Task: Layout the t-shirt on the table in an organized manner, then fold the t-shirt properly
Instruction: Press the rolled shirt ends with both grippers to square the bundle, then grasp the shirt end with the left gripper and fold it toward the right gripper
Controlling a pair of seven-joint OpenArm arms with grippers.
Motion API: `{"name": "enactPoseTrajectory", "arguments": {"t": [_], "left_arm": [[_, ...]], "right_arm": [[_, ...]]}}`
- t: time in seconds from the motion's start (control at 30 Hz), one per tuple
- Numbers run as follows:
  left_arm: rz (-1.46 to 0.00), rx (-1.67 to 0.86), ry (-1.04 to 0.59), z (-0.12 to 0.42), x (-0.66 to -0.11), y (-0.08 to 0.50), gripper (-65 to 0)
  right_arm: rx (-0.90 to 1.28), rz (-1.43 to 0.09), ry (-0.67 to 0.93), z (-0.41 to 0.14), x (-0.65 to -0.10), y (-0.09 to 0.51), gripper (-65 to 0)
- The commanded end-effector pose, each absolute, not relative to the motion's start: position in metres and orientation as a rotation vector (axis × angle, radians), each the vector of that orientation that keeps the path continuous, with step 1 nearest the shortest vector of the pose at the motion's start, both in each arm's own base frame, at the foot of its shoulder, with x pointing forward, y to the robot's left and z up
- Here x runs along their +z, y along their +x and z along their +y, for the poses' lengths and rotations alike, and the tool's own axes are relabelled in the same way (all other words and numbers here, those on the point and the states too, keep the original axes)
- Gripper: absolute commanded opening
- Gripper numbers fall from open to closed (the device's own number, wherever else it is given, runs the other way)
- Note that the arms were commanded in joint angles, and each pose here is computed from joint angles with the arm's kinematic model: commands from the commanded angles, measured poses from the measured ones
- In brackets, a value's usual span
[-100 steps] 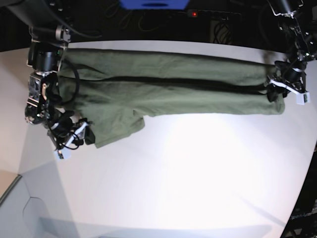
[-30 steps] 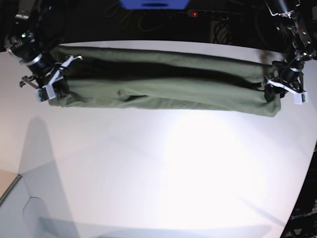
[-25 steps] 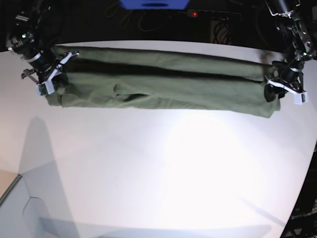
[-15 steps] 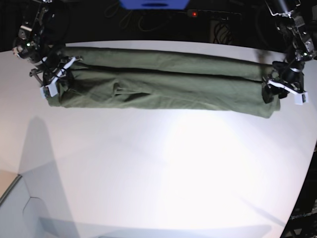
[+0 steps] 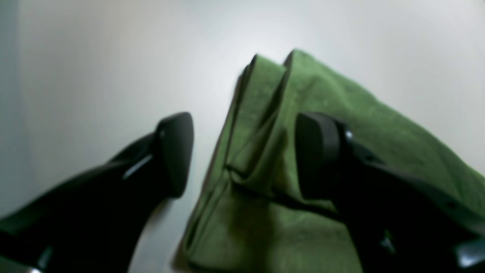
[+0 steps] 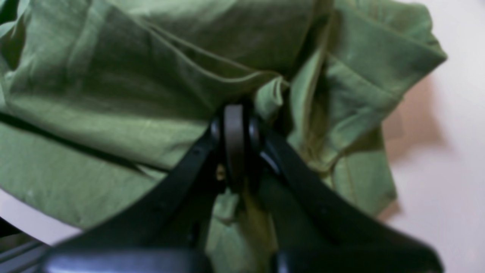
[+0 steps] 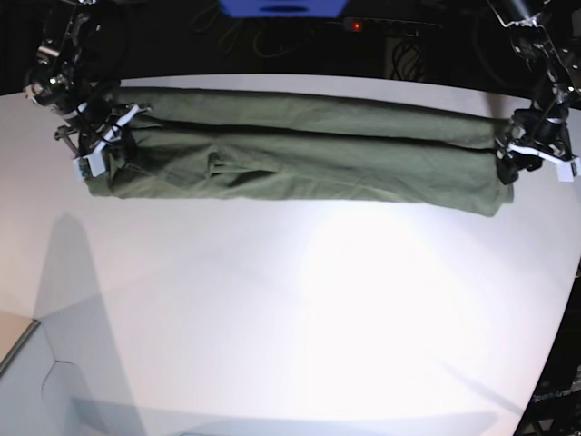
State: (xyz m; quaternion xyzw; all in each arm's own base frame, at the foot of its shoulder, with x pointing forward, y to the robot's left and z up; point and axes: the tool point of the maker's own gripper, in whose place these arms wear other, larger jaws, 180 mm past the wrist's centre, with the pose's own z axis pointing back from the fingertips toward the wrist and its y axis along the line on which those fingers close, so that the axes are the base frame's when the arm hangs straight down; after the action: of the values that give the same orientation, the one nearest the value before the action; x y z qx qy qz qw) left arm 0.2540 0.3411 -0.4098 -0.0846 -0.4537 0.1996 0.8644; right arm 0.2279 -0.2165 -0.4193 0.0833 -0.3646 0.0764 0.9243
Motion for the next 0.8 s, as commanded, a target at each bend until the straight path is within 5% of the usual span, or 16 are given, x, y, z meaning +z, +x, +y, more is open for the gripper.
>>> {"name": "enactPoseTrajectory", "arguments": {"t": [0.0,0.6,0.77], "left_arm": [[-0.992,0.407,-0.174,0.348,-0.397,0.262,-23.8],[-0.865,0.369,-0.151,0.334,-0.433,0.255,-25.4],[-0.844,0.399,-0.168,0.333,-0.444,0.250,-46.4]], "right_arm": [[0.167,-0.768,0.163,-0.220,-0.413,0.232,-65.0],[0.190,-0.780,0.180,-0.210,-0.411,0.240,-65.0],[0.191,-0.783,0.178,-0.211,-0.410,0.242,-65.0]]}}
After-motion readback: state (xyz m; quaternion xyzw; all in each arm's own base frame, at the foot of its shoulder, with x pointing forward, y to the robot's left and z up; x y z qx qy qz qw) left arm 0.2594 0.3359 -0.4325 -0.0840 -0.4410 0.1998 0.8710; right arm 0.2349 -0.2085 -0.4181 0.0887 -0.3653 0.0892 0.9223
